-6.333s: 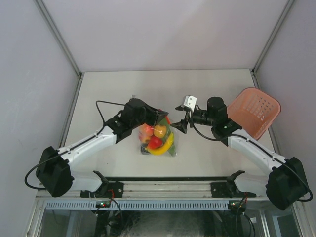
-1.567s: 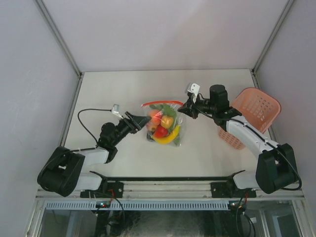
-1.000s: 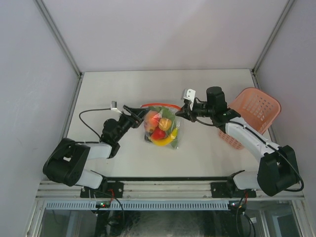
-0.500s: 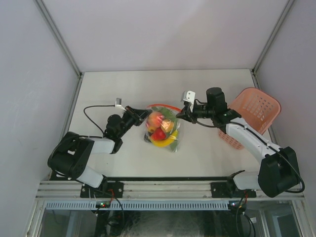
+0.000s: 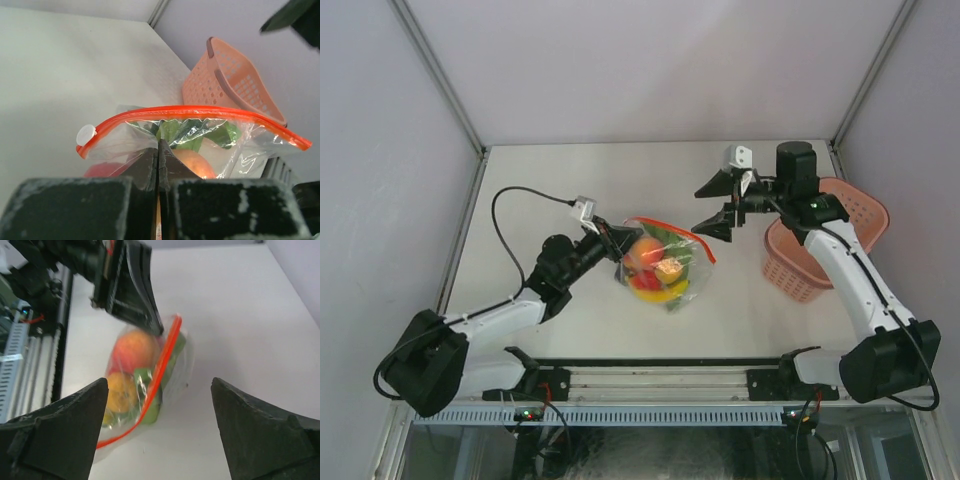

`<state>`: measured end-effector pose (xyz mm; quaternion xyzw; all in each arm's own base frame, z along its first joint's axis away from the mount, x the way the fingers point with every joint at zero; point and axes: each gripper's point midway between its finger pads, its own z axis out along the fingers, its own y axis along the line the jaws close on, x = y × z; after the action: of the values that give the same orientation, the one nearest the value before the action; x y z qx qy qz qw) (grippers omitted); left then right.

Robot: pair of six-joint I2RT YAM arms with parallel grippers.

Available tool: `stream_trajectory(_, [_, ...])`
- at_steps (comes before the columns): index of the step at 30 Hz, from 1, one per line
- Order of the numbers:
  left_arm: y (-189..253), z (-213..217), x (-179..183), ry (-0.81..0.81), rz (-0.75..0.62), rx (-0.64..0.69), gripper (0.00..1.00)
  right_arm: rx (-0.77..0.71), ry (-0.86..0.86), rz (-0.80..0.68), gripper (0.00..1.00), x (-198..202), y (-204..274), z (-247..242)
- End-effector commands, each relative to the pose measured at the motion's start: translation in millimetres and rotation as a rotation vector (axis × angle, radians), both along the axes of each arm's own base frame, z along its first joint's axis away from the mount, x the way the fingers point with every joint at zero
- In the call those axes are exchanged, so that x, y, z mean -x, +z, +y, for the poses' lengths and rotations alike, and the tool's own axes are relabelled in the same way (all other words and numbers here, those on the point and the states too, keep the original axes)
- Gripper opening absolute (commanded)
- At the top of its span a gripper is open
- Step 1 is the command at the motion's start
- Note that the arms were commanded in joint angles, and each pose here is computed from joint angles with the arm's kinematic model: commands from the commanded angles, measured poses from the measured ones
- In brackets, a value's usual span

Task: Open the zip-top bag and remove the fake food
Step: Pick up the zipper food storage bag at the center of the board.

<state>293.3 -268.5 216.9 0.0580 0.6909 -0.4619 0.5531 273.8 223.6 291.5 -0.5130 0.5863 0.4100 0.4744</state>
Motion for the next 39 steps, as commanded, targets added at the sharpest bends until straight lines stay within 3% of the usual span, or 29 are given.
stream_trajectory(1, [46, -2, 1, 0.003, -0.276, -0.123, 0.0, -0.099, 0.123, 0.079, 0.87, 32, 47, 15])
stream_trajectory(7, [75, -11, 17, -0.019, -0.408, -0.226, 0.0, -0.091, 0.083, 0.287, 0.87, 25, 45, 41])
stream_trajectory(11, [95, -10, 24, 0.0, -0.455, -0.226, 0.0, -0.031, 0.034, 0.318, 0.86, 20, 31, 53])
stream_trajectory(18, [111, -8, 34, 0.0, -0.477, -0.225, 0.0, 0.089, -0.069, 0.445, 0.69, -5, -7, 59])
stream_trajectory(24, [109, -10, 35, 0.0, -0.468, -0.23, 0.0, 0.145, -0.031, 0.465, 0.59, 7, -26, 75])
stream_trajectory(27, [107, -9, 35, 0.005, -0.462, -0.232, 0.0, 0.162, -0.033, 0.469, 0.43, 8, -32, 81])
stream_trajectory(31, [99, -5, 34, 0.02, -0.438, -0.242, 0.0, 0.156, -0.011, 0.456, 0.12, 10, -28, 81])
stream_trajectory(33, [92, -3, 34, 0.033, -0.415, -0.24, 0.01, 0.16, 0.001, 0.436, 0.01, 12, -26, 80])
stream_trajectory(34, [91, -1, 33, 0.04, -0.404, -0.232, 0.07, 0.161, 0.012, 0.418, 0.0, 12, -25, 79])
stream_trajectory(37, [84, 4, 35, 0.058, -0.372, -0.204, 0.38, 0.169, 0.061, 0.338, 0.0, 15, -21, 76])
stream_trajectory(39, [77, 10, 40, 0.064, -0.352, -0.191, 0.66, 0.149, 0.113, 0.262, 0.0, 18, -14, 72])
